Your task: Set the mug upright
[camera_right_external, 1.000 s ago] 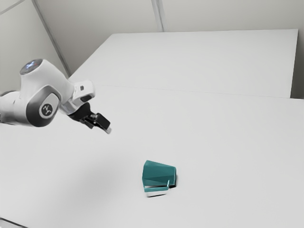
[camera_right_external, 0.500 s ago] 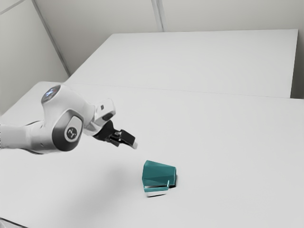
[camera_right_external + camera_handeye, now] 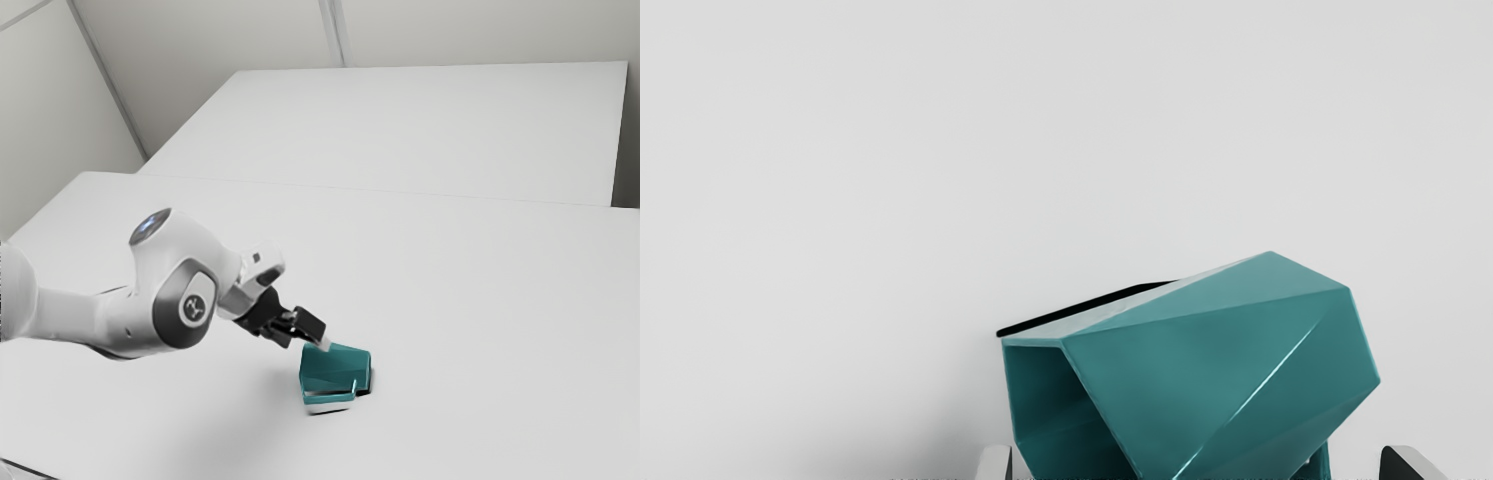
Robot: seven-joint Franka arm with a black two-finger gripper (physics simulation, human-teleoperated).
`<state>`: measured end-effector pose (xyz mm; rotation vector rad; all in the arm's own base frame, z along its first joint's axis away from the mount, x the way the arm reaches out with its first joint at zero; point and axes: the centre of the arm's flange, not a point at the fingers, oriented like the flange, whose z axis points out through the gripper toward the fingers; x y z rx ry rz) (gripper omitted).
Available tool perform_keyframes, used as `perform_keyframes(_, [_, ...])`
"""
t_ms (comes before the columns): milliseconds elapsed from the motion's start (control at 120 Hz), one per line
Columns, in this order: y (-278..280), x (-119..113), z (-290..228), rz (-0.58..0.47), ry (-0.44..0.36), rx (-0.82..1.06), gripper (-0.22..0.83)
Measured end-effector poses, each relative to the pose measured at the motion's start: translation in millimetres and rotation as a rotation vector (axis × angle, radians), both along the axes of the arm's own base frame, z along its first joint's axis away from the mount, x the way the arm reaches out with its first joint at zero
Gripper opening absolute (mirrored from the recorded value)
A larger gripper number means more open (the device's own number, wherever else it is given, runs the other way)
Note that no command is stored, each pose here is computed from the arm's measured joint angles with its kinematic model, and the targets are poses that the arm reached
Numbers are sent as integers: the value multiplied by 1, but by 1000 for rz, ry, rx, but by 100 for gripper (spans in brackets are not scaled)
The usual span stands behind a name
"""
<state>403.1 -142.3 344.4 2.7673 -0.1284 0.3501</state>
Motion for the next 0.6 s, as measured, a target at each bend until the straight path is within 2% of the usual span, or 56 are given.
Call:
perform_keyframes(242, [-20,-6,-16,22,27,-19,60])
perform_keyframes(600, [-36,-9,-27,6,1,0,59])
